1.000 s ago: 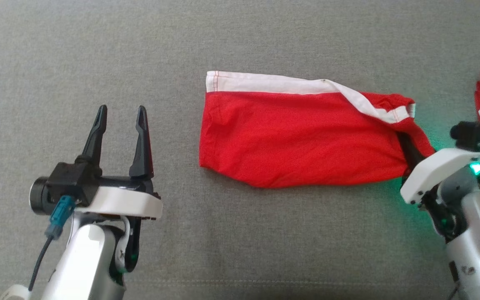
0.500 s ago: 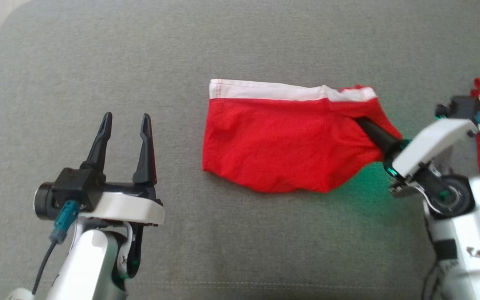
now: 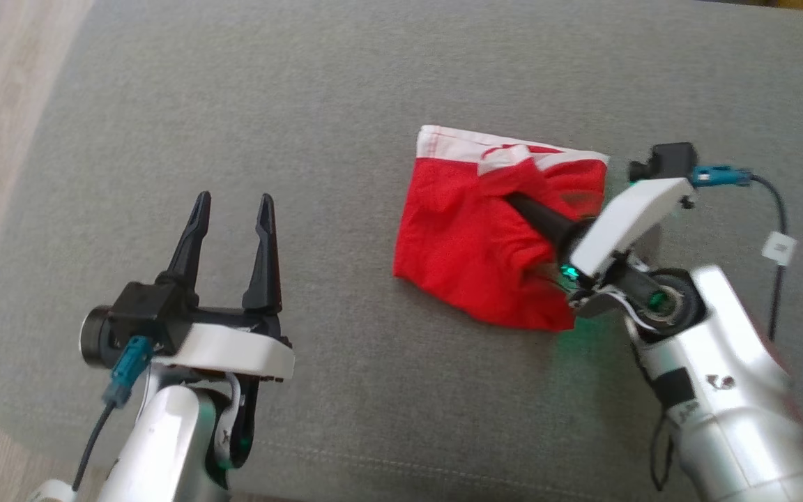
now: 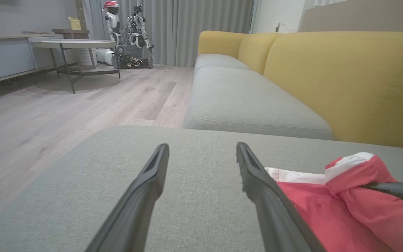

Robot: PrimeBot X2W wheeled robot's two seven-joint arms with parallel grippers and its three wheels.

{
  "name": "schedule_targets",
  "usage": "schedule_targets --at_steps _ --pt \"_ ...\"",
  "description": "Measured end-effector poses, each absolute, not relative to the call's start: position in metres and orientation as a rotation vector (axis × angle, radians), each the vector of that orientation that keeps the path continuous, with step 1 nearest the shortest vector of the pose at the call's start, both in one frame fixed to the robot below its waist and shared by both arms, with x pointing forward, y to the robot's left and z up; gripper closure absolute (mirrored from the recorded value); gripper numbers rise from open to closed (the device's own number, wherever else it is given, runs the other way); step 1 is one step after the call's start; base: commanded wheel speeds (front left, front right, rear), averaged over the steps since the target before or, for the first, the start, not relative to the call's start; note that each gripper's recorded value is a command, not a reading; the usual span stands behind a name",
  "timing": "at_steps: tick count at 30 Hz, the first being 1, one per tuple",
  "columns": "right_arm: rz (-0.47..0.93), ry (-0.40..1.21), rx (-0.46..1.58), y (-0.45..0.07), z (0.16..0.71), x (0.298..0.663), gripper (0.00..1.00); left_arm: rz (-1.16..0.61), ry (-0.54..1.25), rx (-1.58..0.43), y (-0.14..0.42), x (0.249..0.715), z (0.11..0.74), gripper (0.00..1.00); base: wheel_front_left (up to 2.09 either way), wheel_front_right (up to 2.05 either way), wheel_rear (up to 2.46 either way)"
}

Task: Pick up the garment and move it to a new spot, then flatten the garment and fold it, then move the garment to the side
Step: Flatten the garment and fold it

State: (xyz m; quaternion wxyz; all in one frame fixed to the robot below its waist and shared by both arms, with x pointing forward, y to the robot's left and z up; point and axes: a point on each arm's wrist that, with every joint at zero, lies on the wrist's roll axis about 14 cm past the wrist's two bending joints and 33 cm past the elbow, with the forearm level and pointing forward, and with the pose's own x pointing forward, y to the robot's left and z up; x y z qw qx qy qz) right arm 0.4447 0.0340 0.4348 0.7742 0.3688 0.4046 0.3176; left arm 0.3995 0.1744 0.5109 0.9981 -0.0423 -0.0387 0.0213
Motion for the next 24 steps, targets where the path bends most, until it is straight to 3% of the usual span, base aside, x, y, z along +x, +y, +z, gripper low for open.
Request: schedule_targets --at_steps 7,8,9,16,24 --pt "0.749 0.886 0.777 0.074 0.428 0.444 0.99 0.069 -0.057 -0.078 0.183 0.396 0.504 0.00 0.00 0.00 0.00" --pt "0.750 0.885 0.770 0.077 0.426 0.444 0.62 0.069 -0.055 -0.079 0.183 0.396 0.504 0.00 0.00 0.00 0.00" --pt "0.748 0.883 0.766 0.079 0.424 0.444 0.00 0.071 -0.054 -0.082 0.184 0.396 0.503 0.00 0.00 0.00 0.00" --pt "0.741 0.817 0.741 0.084 0.426 0.450 0.00 0.074 -0.050 -0.085 0.182 0.399 0.501 0.00 0.00 0.00 0.00" --pt "0.735 0.472 0.717 0.056 0.483 0.478 0.00 0.026 -0.053 -0.091 0.168 0.407 0.500 0.00 0.00 0.00 0.00"
